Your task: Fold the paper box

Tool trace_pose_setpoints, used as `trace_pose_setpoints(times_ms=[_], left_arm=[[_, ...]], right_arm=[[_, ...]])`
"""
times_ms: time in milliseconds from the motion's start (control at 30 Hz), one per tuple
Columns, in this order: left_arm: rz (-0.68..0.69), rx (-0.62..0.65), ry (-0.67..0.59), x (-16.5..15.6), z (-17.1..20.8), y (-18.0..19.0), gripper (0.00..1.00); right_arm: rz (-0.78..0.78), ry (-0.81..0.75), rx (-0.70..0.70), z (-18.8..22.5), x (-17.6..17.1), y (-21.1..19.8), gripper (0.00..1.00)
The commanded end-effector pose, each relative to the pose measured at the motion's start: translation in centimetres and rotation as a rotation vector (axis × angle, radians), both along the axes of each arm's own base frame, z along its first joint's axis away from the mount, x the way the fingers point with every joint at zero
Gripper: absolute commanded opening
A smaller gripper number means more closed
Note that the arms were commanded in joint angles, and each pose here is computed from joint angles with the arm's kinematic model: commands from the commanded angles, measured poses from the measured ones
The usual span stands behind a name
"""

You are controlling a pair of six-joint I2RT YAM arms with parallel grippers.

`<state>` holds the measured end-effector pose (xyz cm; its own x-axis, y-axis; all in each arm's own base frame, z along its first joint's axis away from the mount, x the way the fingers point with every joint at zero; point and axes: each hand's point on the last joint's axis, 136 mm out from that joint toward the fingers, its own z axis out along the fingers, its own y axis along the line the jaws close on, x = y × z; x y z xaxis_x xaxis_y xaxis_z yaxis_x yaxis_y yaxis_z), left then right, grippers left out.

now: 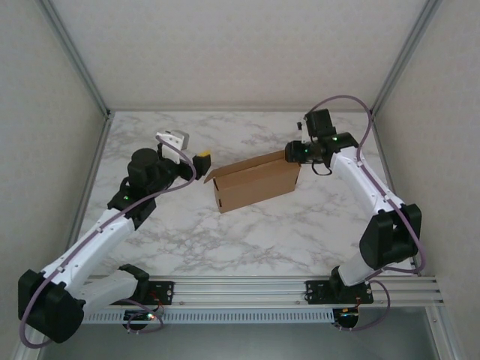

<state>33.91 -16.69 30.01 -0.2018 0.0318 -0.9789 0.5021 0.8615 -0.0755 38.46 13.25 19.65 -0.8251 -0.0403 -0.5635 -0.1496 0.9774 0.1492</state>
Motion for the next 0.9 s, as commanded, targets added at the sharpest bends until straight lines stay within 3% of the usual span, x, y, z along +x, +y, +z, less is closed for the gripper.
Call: trace_pose_setpoints(times_ms=[0, 233, 300, 433, 467, 533, 633, 867], left_arm=[[-0.105, 0.165, 0.029, -1.3, -0.9, -0.8, 0.89], [-0.249, 0.242, 0.165, -3.1, -3.6, -2.1, 0.8], [-0.285, 0.263, 0.187, -3.9, -4.6, -2.3, 0.79], [-0.304, 0.312, 0.226, -4.7, -6.8, -2.1, 0.78], [-0.312, 0.322, 0.23, -4.8, -7.2, -2.2, 0.78], [-0.306, 0.331, 0.227, -4.6, -7.7, -2.2, 0.76], [-0.296, 0.356, 0.25, -3.9, -8.7, -2.2, 0.7], [-0.327, 0.337, 0.289, -3.0, -9.5, -3.3, 0.61]], right_arm=[[-0.14, -0.133, -0.025, 2.1, 0.6, -2.2, 0.61], [-0.343, -0.328, 0.083, 3.5, -1.1, -4.9, 0.63], [-0.426, -0.415, 0.117, 4.9, -2.2, -6.4, 0.74], [-0.465, -0.52, 0.159, 8.0, -4.4, -7.9, 0.77], [-0.461, -0.528, 0.175, 8.7, -4.9, -7.9, 0.98], [-0.396, -0.569, 0.256, 10.4, -5.7, -6.8, 0.99], [-0.418, -0.647, 0.425, 10.9, -7.0, -6.6, 0.99], [-0.366, -0.601, 0.413, 10.8, -7.3, -5.9, 0.99]])
